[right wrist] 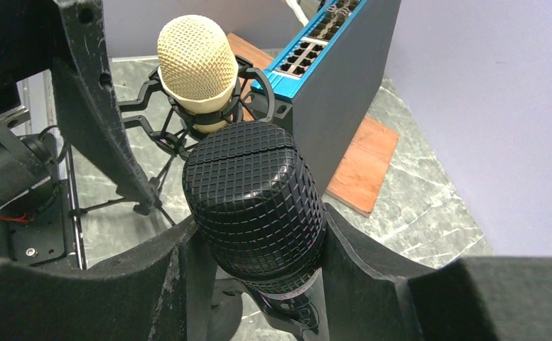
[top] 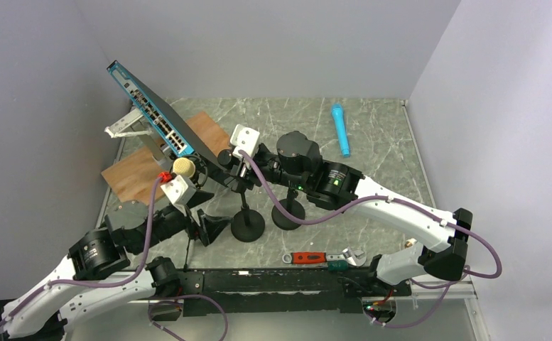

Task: Remove the microphone from the stand

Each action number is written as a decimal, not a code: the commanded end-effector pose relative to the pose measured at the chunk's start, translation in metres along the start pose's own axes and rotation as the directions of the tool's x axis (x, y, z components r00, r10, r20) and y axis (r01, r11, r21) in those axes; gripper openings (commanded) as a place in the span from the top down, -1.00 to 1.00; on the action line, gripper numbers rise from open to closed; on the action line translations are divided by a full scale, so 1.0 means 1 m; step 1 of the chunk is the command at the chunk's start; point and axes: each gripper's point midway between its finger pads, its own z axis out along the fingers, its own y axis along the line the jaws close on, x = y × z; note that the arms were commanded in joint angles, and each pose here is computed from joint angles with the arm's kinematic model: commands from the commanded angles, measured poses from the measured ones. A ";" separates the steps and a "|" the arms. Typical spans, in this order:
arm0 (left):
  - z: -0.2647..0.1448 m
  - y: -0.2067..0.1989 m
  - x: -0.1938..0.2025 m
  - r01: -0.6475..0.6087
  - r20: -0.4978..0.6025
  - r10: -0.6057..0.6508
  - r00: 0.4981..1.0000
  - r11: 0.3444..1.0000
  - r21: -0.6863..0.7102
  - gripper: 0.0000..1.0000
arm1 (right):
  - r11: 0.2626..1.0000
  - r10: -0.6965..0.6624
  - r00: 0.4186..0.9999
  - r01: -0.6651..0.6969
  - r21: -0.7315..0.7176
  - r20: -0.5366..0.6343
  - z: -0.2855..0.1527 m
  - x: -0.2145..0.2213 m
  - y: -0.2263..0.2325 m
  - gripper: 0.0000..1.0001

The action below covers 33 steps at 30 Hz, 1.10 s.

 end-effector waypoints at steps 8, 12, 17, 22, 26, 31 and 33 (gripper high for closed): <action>0.025 0.005 -0.051 -0.188 0.167 0.194 0.967 0.981 -0.053 -0.70 | 1.000 0.010 0.997 -0.012 0.025 0.082 -0.006 -0.027 -0.007 0.81; 0.037 0.009 -0.050 -0.210 0.151 0.219 0.964 0.975 -0.074 -0.59 | 1.000 0.016 0.996 -0.017 0.017 0.091 -0.007 -0.029 -0.005 0.81; 0.043 0.015 -0.050 -0.203 0.160 0.219 0.962 0.973 -0.111 -0.60 | 1.000 0.017 0.995 -0.018 0.014 0.096 -0.008 -0.029 -0.005 0.82; 0.047 0.027 -0.046 -0.227 0.147 0.252 0.956 0.959 -0.170 -0.60 | 1.000 0.017 0.995 -0.019 0.012 0.099 -0.009 -0.030 -0.004 0.83; 0.050 0.034 -0.037 -0.233 0.104 0.257 0.961 0.952 -0.200 -0.61 | 1.000 0.021 0.994 -0.021 0.003 0.103 -0.008 -0.031 -0.003 0.83; 0.055 0.041 -0.028 -0.239 0.066 0.259 0.964 0.944 -0.228 -0.55 | 1.000 0.022 0.995 -0.022 -0.002 0.101 -0.006 -0.031 -0.002 0.83; 0.057 0.041 -0.026 -0.237 0.060 0.257 0.964 0.944 -0.229 -0.47 | 1.000 0.023 0.994 -0.023 -0.003 0.104 -0.007 -0.031 -0.002 0.83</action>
